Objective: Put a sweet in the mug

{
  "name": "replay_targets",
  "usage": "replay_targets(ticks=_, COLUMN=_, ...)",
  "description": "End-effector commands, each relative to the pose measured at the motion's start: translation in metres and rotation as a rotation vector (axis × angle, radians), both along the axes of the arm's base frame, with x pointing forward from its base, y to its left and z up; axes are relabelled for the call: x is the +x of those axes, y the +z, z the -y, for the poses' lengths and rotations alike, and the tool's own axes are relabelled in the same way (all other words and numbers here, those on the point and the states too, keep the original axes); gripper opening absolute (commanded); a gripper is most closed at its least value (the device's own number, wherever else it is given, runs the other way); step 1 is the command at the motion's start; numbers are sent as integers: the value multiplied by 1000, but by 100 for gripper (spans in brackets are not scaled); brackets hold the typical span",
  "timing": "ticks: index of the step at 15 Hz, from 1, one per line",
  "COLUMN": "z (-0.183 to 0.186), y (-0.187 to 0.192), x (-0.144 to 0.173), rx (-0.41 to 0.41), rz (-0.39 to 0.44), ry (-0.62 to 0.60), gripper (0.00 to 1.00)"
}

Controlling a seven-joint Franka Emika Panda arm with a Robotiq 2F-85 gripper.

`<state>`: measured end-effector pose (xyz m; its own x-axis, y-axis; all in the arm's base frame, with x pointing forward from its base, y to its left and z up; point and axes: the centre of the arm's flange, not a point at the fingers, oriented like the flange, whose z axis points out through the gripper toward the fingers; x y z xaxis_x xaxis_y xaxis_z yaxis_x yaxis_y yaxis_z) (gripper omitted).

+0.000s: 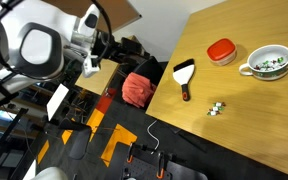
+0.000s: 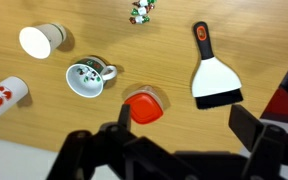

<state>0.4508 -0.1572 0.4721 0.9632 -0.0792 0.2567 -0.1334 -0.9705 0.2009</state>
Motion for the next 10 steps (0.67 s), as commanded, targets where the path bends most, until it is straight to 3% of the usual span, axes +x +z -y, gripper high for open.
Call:
replay_targets(ticks=1, z=31, y=-53, x=7, rx=-15, rz=39, ry=-131, gripper=100)
replay_targets(ticks=7, z=84, y=-130, x=-1, rx=43, rz=-44, ry=-327, gripper=100)
replay_targets(ticks=10, z=85, y=-133, x=-10, rx=50, rz=-74, ry=-321, gripper=100)
